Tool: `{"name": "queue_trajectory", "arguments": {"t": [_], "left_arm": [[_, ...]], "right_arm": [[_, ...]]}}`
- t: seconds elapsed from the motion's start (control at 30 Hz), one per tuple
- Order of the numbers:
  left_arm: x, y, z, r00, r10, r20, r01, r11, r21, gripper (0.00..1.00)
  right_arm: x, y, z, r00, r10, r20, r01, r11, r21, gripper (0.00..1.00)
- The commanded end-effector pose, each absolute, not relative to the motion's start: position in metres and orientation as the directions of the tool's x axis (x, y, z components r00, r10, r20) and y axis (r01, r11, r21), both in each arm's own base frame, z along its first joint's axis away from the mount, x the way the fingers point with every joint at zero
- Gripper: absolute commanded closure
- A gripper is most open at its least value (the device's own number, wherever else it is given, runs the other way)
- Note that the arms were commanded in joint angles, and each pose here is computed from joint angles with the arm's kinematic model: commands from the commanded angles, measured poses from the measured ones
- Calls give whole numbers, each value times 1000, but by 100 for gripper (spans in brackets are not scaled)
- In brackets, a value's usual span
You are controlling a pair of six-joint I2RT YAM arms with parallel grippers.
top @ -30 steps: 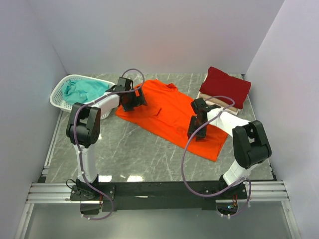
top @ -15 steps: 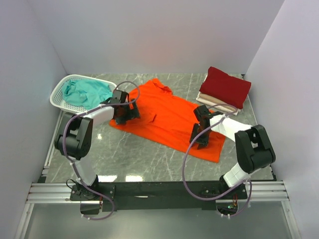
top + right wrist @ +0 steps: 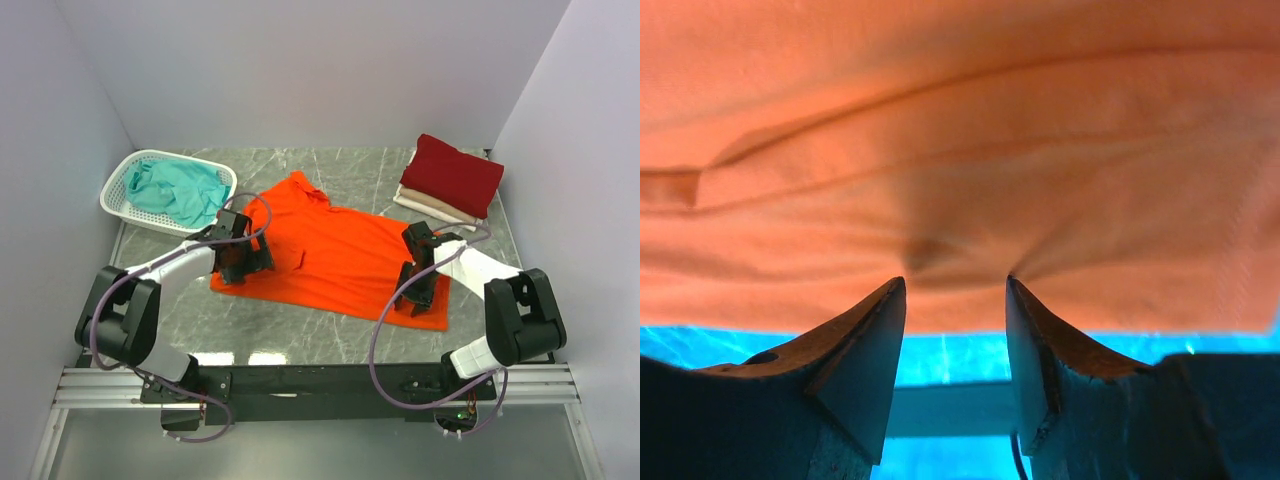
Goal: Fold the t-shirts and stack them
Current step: Fold the tshirt
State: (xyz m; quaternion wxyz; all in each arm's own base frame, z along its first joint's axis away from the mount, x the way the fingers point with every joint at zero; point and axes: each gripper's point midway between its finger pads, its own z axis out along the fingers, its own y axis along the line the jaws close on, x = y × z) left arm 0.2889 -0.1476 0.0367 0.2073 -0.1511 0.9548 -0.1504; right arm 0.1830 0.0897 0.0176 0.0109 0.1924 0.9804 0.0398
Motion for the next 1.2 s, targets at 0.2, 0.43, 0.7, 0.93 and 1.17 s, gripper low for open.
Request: {"name": "queue_trajectory", "arguments": {"t": [0.2, 0.43, 0.7, 0.93, 1.17], "left_arm": [[304, -156, 117, -821, -345, -454, -174, 910, -375, 0], [326, -178, 97, -841, -321, -434, -124, 898, -423, 1], [321, -174, 55, -877, -286, -386, -142, 921, -362, 1], [284, -160, 17, -905, -323, -277, -234, 922, -309, 0], [246, -149, 4, -911, -357, -204, -292, 911, -292, 1]], "right_arm": [[248, 112, 106, -933, 281, -226, 238, 951, 198, 48], [279, 157, 94, -943, 243, -229, 170, 939, 298, 48], [261, 163, 37, -962, 238, -134, 197, 944, 266, 49], [229, 146, 5, -968, 243, -59, 228, 956, 187, 49], [197, 134, -5, -964, 266, 6, 264, 955, 138, 49]]}}
